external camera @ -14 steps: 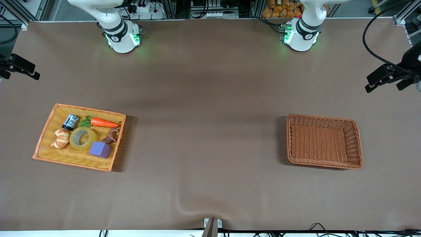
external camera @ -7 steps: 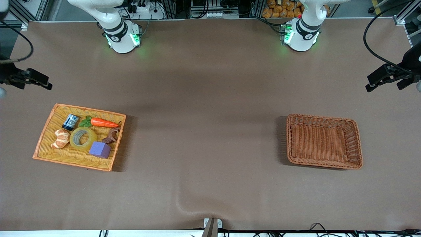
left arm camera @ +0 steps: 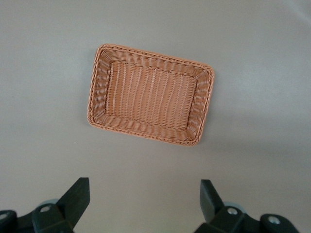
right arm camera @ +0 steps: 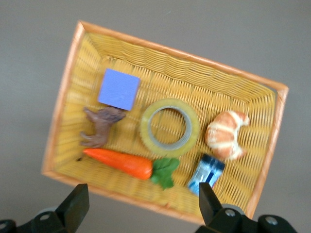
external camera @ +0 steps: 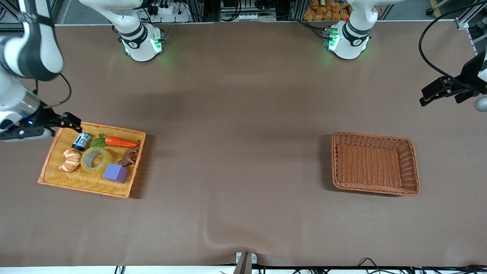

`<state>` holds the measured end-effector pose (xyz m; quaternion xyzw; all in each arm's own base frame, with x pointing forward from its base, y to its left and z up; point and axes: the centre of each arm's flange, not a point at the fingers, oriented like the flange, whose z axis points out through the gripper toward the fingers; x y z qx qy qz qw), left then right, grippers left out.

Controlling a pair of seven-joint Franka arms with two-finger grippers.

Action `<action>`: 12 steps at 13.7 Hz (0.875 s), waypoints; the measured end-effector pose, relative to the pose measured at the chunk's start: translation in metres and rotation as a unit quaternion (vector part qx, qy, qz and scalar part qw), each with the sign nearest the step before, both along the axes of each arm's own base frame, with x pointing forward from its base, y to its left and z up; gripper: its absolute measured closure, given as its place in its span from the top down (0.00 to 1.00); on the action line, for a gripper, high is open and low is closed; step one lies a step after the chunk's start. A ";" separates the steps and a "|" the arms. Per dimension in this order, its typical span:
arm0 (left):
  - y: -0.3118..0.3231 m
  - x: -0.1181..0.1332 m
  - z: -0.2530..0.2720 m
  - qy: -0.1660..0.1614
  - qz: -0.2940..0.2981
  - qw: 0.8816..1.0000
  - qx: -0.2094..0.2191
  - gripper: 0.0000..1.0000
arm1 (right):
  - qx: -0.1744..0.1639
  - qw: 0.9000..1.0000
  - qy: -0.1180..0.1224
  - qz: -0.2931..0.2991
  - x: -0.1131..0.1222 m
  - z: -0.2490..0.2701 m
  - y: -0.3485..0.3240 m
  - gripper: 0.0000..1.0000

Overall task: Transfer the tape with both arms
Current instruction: 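Reach the right gripper down to the tape roll in the yellow tray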

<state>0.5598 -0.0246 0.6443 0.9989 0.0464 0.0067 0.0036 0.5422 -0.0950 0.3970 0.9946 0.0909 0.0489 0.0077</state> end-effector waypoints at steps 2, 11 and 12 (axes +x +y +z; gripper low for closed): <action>-0.003 0.000 -0.001 0.001 -0.003 1.000 0.000 1.00 | -0.006 0.999 0.012 0.032 -0.001 -0.051 -0.012 1.00; -0.014 0.000 -0.002 0.003 -0.013 1.000 0.000 1.00 | -0.019 0.992 0.026 0.120 0.031 -0.160 0.023 1.00; -0.015 0.000 -0.002 0.003 -0.014 1.000 0.000 1.00 | -0.022 0.991 0.023 0.128 0.031 -0.167 0.019 0.97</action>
